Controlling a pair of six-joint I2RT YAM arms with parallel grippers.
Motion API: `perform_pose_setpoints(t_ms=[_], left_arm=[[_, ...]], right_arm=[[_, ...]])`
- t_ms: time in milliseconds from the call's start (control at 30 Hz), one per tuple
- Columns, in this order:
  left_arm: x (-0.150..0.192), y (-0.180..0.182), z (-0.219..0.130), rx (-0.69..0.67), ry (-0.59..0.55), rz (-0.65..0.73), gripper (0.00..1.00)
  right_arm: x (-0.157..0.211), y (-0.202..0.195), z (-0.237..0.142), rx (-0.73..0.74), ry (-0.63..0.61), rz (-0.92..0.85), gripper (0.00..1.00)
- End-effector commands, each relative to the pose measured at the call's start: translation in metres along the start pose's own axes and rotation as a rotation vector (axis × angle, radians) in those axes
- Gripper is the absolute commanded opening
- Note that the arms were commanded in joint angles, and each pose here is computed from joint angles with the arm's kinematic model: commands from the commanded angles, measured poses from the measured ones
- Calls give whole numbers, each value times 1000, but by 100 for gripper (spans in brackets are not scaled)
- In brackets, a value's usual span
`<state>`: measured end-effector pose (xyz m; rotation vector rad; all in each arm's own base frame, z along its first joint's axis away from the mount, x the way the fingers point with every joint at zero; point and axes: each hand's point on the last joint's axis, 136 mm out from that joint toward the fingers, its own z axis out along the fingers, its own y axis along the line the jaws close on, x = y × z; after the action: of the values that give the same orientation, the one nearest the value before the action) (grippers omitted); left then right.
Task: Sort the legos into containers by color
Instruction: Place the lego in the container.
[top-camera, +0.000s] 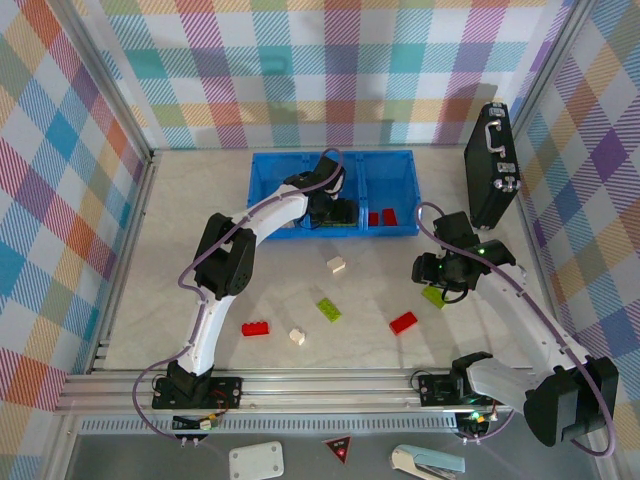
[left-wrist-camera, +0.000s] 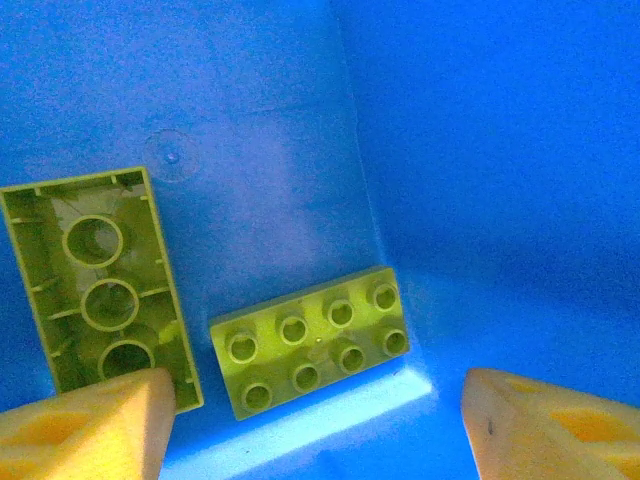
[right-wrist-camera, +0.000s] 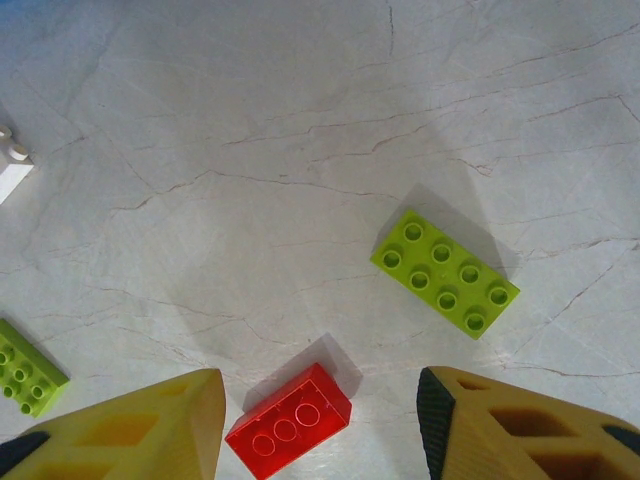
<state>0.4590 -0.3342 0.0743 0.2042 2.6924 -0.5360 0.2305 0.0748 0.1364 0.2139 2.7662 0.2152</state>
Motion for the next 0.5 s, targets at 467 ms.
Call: perform_pose_setpoints(t_ms=[467], left_arm=[[10,-13,-107,38,-50,38,75]], right_arm=[[19,-3,4,-12,39,105,63]])
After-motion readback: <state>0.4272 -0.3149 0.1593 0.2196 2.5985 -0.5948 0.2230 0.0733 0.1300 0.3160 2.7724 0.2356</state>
